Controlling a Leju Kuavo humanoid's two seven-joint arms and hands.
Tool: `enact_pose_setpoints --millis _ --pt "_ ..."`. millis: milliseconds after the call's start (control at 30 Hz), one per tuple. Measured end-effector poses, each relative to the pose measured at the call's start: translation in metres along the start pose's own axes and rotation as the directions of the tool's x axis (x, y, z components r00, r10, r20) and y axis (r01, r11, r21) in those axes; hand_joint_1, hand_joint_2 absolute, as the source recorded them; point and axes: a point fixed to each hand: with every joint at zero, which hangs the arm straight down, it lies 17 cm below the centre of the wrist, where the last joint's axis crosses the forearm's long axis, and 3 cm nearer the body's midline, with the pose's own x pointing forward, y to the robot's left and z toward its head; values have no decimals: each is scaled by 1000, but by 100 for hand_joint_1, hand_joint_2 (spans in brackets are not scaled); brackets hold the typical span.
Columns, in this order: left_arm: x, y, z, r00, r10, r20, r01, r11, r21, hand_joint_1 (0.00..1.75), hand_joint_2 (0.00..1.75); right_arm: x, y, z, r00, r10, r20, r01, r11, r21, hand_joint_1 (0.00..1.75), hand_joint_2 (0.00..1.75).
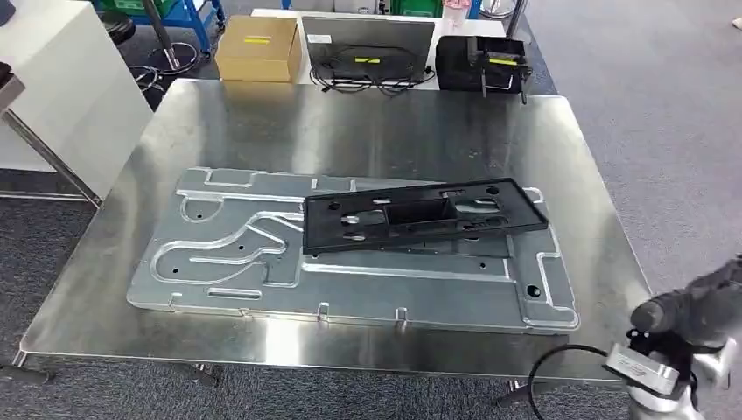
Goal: Take the parts from the cabinet and place them on the table.
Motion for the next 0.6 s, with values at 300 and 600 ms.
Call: enact_pose_setpoints --millis 300,600 --pt "5 -2 -1 1000 -12 15 12 1000 -13 0 0 -35 -30 61 972 189 -142 -166 974 155 0 0" --pt "8 -4 -2 1000 -12 20 12 1000 -20 0 0 -64 -13 121 930 275 -245 -180 919 350 0 0"
